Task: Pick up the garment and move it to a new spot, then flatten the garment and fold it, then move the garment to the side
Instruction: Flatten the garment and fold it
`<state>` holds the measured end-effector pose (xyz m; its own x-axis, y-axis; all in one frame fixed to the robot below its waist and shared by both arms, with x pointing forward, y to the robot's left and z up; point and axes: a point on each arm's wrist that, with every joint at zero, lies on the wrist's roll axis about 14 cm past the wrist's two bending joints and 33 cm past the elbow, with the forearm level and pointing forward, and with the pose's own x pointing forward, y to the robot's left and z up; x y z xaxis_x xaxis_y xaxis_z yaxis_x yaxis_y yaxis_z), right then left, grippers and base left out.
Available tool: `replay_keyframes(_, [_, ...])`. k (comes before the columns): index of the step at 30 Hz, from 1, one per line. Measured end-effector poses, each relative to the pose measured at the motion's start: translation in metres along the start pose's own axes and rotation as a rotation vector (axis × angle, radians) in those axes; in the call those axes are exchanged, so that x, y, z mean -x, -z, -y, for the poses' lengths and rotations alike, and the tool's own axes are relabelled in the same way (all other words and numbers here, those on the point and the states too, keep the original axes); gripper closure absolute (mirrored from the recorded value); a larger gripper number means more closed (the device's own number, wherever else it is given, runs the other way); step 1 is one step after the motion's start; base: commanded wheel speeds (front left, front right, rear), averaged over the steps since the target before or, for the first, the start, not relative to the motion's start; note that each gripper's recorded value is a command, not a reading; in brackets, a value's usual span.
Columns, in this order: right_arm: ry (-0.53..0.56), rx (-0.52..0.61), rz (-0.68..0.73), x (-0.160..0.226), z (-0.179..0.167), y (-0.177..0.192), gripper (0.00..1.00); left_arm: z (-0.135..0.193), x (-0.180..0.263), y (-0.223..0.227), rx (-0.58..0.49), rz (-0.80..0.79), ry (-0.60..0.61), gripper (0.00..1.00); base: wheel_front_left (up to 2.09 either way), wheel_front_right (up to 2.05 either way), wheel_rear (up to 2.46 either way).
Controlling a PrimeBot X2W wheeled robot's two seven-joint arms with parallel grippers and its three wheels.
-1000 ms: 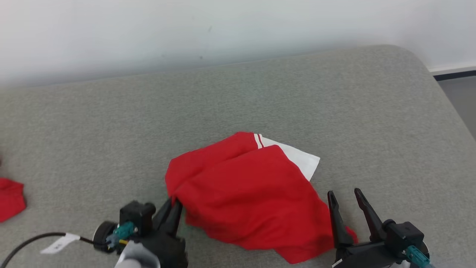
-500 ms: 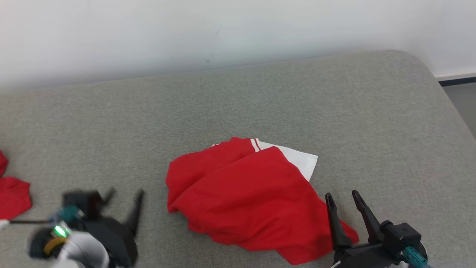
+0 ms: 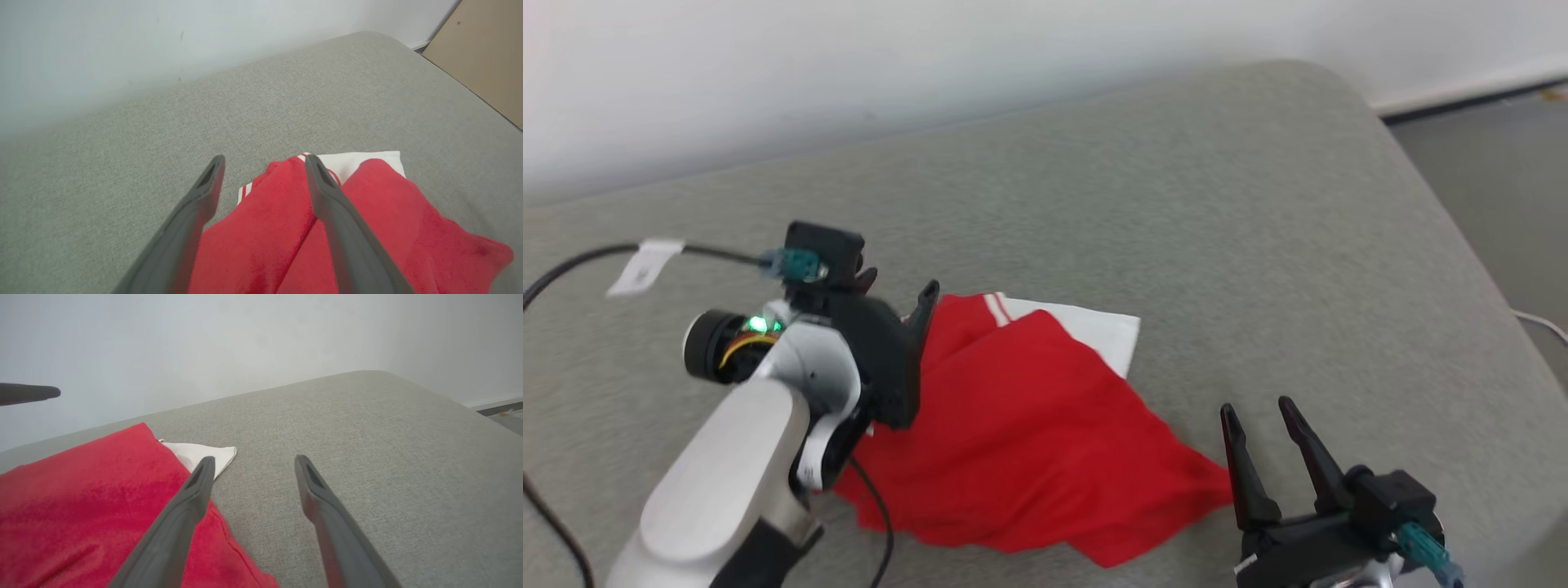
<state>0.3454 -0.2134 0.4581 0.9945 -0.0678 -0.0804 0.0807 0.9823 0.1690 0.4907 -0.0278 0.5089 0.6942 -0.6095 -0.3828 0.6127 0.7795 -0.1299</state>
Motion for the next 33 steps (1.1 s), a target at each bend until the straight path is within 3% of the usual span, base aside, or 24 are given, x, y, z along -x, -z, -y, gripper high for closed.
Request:
replay_keyframes(10, [0.16, 0.001, -0.008, 0.024, 0.045, 0.0, 0.0, 0.024, -0.071, 0.038, -0.05, -0.221, 0.063, 0.0, 0.0, 0.0, 0.0])
replay_keyframes(15, [0.218, 0.002, -0.021, 0.033, 0.06, 0.001, 0.0, 0.026, -0.088, 0.084, -0.054, -0.406, 0.065, 0.0, 0.0, 0.0, 0.0])
replay_keyframes(21, [0.251, 0.001, -0.044, 0.036, 0.068, 0.006, 0.0, 0.028, -0.106, 0.089, -0.054, -0.432, 0.068, 0.0, 0.0, 0.0, 0.0])
replay_keyframes(22, [0.25, 0.001, -0.046, 0.036, 0.067, 0.007, 0.0, 0.029, -0.107, 0.09, -0.053, -0.433, 0.069, 0.29, 0.0, 0.0, 0.0])
replay_keyframes(24, [0.249, -0.001, -0.045, 0.035, 0.067, 0.007, 0.0, 0.031, -0.11, 0.087, -0.056, -0.42, 0.08, 1.0, 0.0, 0.0, 0.0])
replay_keyframes(29, [0.24, 0.0, -0.032, 0.031, 0.066, 0.003, 0.0, 0.04, -0.108, 0.082, -0.074, -0.383, 0.111, 1.0, 0.0, 0.0, 0.0])
replay_keyframes(33, [0.226, -0.002, -0.026, 0.028, 0.062, 0.002, 0.0, 0.051, -0.11, 0.043, -0.075, -0.211, 0.137, 1.0, 0.0, 0.0, 0.0])
